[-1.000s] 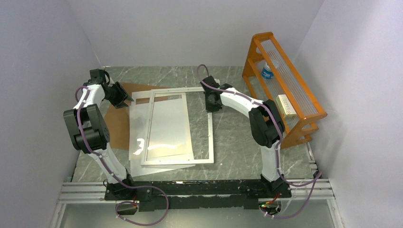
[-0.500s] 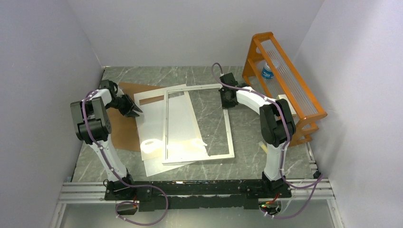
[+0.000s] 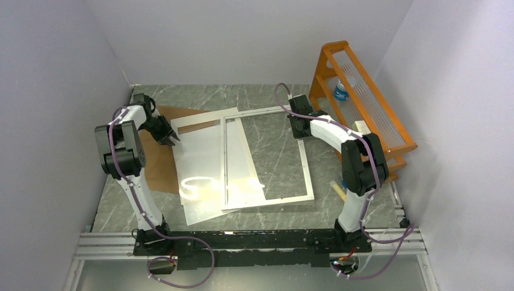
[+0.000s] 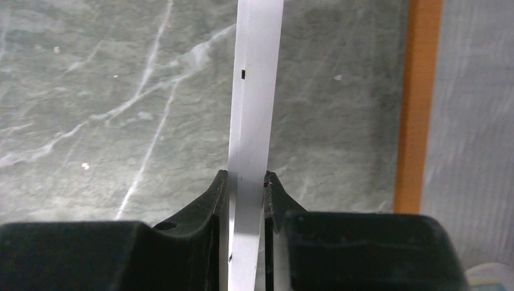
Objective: Put the photo into the frame
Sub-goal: Move the photo frame to the center of the board.
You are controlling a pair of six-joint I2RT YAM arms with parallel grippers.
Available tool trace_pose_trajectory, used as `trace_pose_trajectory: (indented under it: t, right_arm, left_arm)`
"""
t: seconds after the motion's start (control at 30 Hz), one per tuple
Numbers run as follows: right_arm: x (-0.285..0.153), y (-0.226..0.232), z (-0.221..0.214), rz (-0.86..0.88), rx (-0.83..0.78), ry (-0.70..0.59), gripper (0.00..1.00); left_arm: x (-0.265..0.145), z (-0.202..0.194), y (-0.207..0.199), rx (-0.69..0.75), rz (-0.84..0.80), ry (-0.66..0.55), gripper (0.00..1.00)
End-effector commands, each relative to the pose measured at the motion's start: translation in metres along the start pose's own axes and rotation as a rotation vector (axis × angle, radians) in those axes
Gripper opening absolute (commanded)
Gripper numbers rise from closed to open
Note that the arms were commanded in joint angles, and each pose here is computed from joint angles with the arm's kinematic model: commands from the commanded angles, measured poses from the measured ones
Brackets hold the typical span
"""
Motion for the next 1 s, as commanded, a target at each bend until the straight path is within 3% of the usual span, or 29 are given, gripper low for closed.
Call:
trace_pose_trajectory:
  t: [0.0, 0.13, 0.3, 0.4, 0.67, 0.87, 0.97]
  right_arm:
    - [-0.003, -0.032, 0.0, -0.182, -0.106, -0.008, 0.01]
    - [0.004, -0.03, -0.004, -0.183, -0.113, 0.011, 0.03]
    - [0.011, -0.027, -0.012, -0.168, -0.097, 0.02, 0.04]
    - [0.016, -0.027, -0.017, -0.166, -0.087, 0.034, 0.08]
    - [0.019, -0.03, -0.016, -0.191, -0.063, 0.042, 0.31]
    - [0.009, -0.027, -0.008, -0.162, 0.02, 0.013, 0.55]
    - [-0.006, -0.024, 0.008, -0.121, 0.081, -0.03, 0.6]
  left_arm:
    - [0.011, 0.026, 0.012, 0.052, 0.109, -0.095, 0.41]
    - [0.004, 0.03, 0.006, 0.054, 0.103, -0.092, 0.46]
    - [-0.014, 0.021, 0.008, 0.041, 0.118, -0.102, 0.72]
    - [-0.016, 0.01, 0.012, 0.022, 0.081, -0.072, 0.8]
    - [-0.009, -0.015, 0.021, -0.028, 0.015, 0.007, 0.71]
    - [-0.004, -0.024, 0.033, -0.07, -0.032, 0.055, 0.69]
    - [0.0, -0.027, 0.04, -0.094, -0.047, 0.075, 0.67]
Point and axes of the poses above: each gripper's point midway between its finger pads, its own x axis out along the fingers, its own y axis along the line the jaws close on, z = x × y, the point moved 7 cm from there along -x, back along the fingers, and after that the axes turned 10 degrees about -x, right-handed, at the moved point
